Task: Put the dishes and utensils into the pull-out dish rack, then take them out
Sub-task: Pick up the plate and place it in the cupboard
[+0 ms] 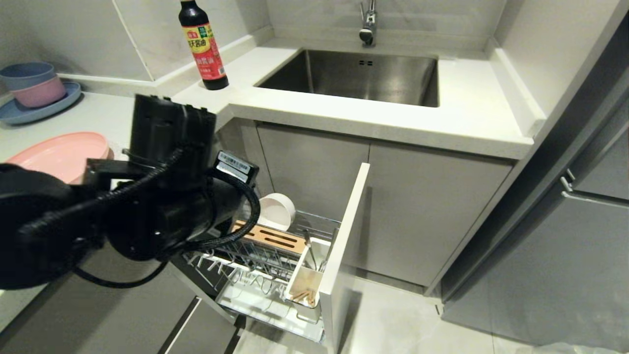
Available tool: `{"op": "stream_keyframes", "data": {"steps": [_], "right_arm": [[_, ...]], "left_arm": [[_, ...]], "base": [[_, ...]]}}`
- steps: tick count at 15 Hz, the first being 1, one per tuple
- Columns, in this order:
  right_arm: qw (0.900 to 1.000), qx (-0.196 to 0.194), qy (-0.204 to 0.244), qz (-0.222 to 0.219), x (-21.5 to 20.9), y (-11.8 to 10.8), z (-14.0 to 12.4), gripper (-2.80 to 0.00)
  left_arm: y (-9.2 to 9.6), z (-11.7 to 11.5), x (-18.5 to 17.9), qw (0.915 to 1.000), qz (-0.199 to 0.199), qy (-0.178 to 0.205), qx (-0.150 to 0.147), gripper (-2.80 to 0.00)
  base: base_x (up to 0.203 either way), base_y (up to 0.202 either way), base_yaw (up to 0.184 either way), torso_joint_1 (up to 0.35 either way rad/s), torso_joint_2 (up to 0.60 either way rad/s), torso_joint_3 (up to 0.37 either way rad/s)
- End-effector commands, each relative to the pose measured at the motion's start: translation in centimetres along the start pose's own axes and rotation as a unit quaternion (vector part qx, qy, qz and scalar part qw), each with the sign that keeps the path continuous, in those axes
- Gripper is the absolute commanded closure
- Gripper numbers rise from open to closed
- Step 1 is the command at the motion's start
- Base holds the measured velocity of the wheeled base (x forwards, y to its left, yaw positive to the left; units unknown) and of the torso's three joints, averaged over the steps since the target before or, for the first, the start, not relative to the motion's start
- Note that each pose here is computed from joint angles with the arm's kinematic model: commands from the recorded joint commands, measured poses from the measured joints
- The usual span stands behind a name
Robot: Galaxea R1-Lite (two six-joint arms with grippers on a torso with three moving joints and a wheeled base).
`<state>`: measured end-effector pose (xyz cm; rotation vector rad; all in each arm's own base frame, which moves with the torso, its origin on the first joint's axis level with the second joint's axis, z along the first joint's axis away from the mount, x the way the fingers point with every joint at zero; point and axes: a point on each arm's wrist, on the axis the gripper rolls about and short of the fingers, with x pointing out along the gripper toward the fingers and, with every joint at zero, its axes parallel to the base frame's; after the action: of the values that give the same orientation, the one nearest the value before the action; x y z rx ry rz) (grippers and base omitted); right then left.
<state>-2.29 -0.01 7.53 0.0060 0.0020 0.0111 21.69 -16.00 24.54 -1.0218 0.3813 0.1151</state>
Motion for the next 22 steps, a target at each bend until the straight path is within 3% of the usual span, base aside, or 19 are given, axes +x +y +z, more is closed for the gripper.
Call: {"op": "stream_keyframes", "data": {"steps": [1,2,4,7,10,13,15,19,21,22], "right_arm": [[1.000,0.000,0.000,0.000,0.0,0.0,0.0,0.00],[1.000,0.000,0.000,0.000,0.0,0.0,0.0,0.00],[1.000,0.000,0.000,0.000,0.0,0.0,0.0,0.00],[1.000,0.000,0.000,0.000,0.0,0.0,0.0,0.00],[1.000,0.000,0.000,0.000,0.0,0.0,0.0,0.00],[1.000,0.000,0.000,0.001,0.0,0.0,0.0,0.00],[1.000,0.000,0.001,0.001,0.0,0.0,0.0,0.00],[1.000,0.000,0.001,0.001,0.0,0.0,0.0,0.00],[1.000,0.000,0.001,0.000,0.0,0.0,0.0,0.00],[1.000,0.000,0.000,0.000,0.0,0.0,0.0,0.00]], "left_arm": [[-1.3,2.2,-4.1,0.9996,-0.027,0.002,-0.002,0.00],[-1.7,3.4,-5.8,0.9992,-0.038,0.000,0.011,0.00],[-2.3,5.4,-8.8,0.9948,-0.051,-0.009,0.088,0.00],[-3.4,9.8,-12.8,0.9778,-0.058,-0.063,0.191,0.00],[-3.2,14.5,-14.2,0.9490,0.036,-0.154,0.273,0.00],[-4.5,17.5,-12.3,0.9246,0.129,-0.207,0.293,0.00],[-4.8,18.3,-8.9,0.8992,0.218,-0.234,0.298,0.00],[-3.0,20.3,-3.3,0.8568,0.349,-0.232,0.300,0.00],[-1.6,21.6,-1.3,0.8422,0.393,-0.222,0.294,0.00],[-1.0,22.1,-0.4,0.8424,0.400,-0.212,0.293,-0.47]], "base": [[0.000,0.000,0.000,0.000,0.00,0.000],[0.000,0.000,0.000,0.000,0.00,0.000],[0.000,0.000,0.000,0.000,0.00,0.000],[0.000,0.000,0.000,0.000,0.00,0.000],[0.000,0.000,0.000,0.000,0.00,0.000],[0.000,0.000,0.000,0.000,0.00,0.000],[0.000,0.000,0.000,0.000,0.00,0.000],[0.000,0.000,0.000,0.000,0.00,0.000],[0.000,0.000,0.000,0.000,0.00,0.000],[0.000,0.000,0.000,0.000,0.00,0.000]]}}
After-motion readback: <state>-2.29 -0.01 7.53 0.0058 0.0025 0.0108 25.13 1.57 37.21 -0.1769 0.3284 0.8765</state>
